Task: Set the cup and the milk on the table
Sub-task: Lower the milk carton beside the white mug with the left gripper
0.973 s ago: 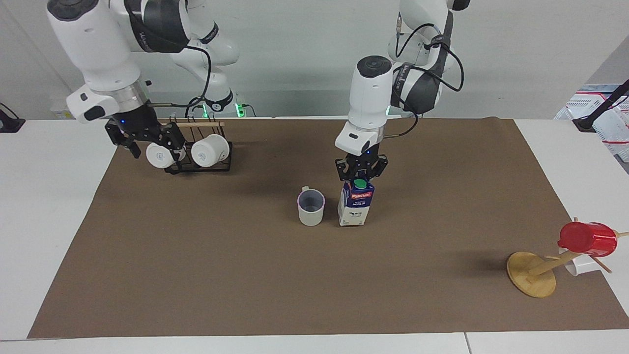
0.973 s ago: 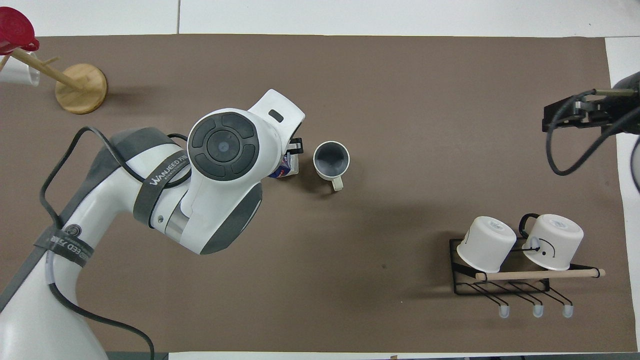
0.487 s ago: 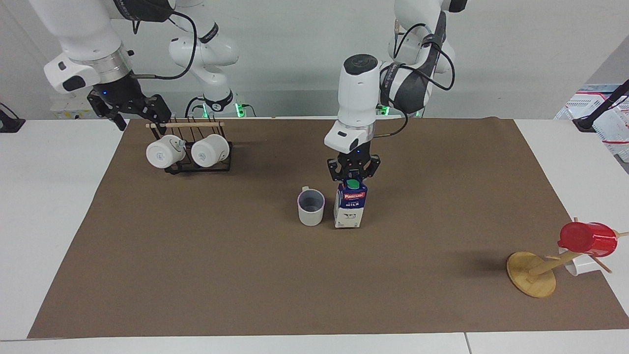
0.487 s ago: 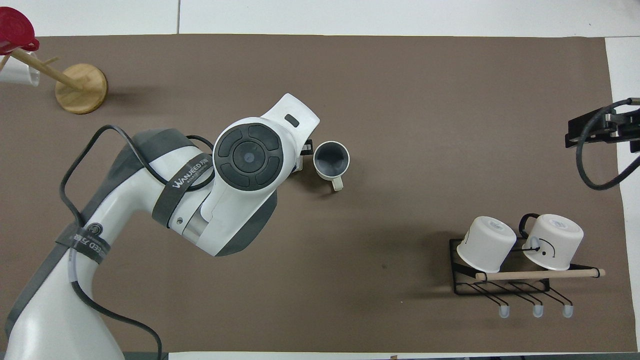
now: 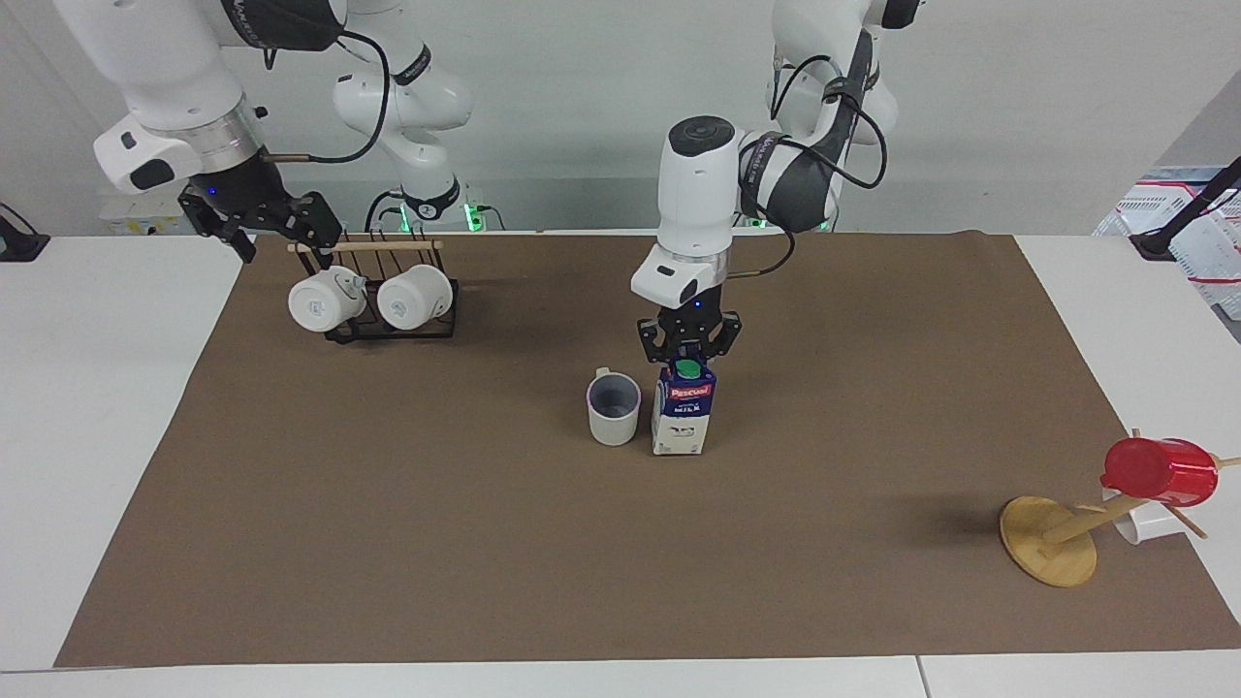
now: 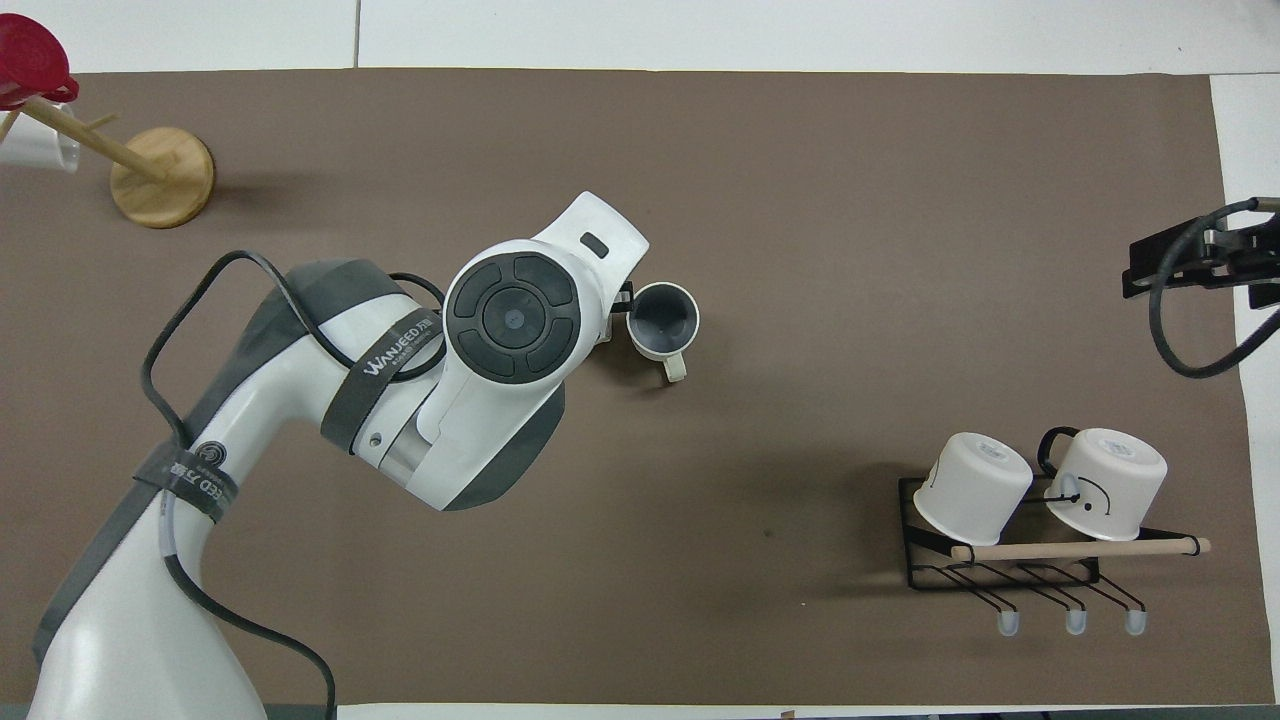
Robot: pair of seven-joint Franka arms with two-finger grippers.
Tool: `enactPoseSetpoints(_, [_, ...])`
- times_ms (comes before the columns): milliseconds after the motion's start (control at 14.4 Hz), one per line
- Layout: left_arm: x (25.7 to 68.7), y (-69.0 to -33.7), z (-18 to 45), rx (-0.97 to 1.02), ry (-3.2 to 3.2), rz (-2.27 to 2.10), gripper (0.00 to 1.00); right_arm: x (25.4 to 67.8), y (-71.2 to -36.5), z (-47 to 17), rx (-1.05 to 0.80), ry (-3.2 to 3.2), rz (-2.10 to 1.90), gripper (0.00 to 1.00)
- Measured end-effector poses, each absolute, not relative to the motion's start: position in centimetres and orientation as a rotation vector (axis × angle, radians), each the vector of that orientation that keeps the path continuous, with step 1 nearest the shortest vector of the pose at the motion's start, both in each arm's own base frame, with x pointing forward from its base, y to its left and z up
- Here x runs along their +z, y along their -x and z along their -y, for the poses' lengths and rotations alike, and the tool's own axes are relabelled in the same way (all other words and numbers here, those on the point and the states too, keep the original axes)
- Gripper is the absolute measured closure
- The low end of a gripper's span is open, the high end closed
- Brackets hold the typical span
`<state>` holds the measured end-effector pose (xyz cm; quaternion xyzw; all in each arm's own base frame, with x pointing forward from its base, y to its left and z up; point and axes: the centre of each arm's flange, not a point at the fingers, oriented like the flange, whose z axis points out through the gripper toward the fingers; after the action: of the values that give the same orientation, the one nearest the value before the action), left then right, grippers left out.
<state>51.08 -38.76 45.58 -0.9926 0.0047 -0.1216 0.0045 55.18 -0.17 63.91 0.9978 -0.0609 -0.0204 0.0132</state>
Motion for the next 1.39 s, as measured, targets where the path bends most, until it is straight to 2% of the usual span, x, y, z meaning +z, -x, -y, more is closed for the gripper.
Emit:
enactPoseSetpoints(904, [45.26, -49.88, 39.67, -0.333, 3.092, 0.01, 0.6, 64.31, -54.71, -0.14, -0.105, -3.105, 0.18, 0.0])
enactPoseSetpoints(1182, [45.27, -50.16, 39.33, -0.334, 3.09, 0.028, 0.22, 64.22, -54.7, -0.14, -0.109, -3.104, 0.18, 0.0])
enactPoseSetpoints(1251, [45.34, -50.29, 39.18, -0.335, 3.09, 0.034, 0.09, 64.22, -54.7, -0.14, -0.109, -3.104, 0.18, 0.0])
enactPoseSetpoints(1321, [45.5, -50.47, 38.99, -0.339, 3.091, 0.043, 0.01, 64.21, -54.7, -0.14, -0.109, -3.104, 0.18, 0.0])
enactPoseSetpoints(1390, [45.82, -50.67, 38.82, -0.346, 3.094, 0.052, 0.0, 64.21, -54.7, -0.14, -0.11, -3.104, 0.18, 0.0])
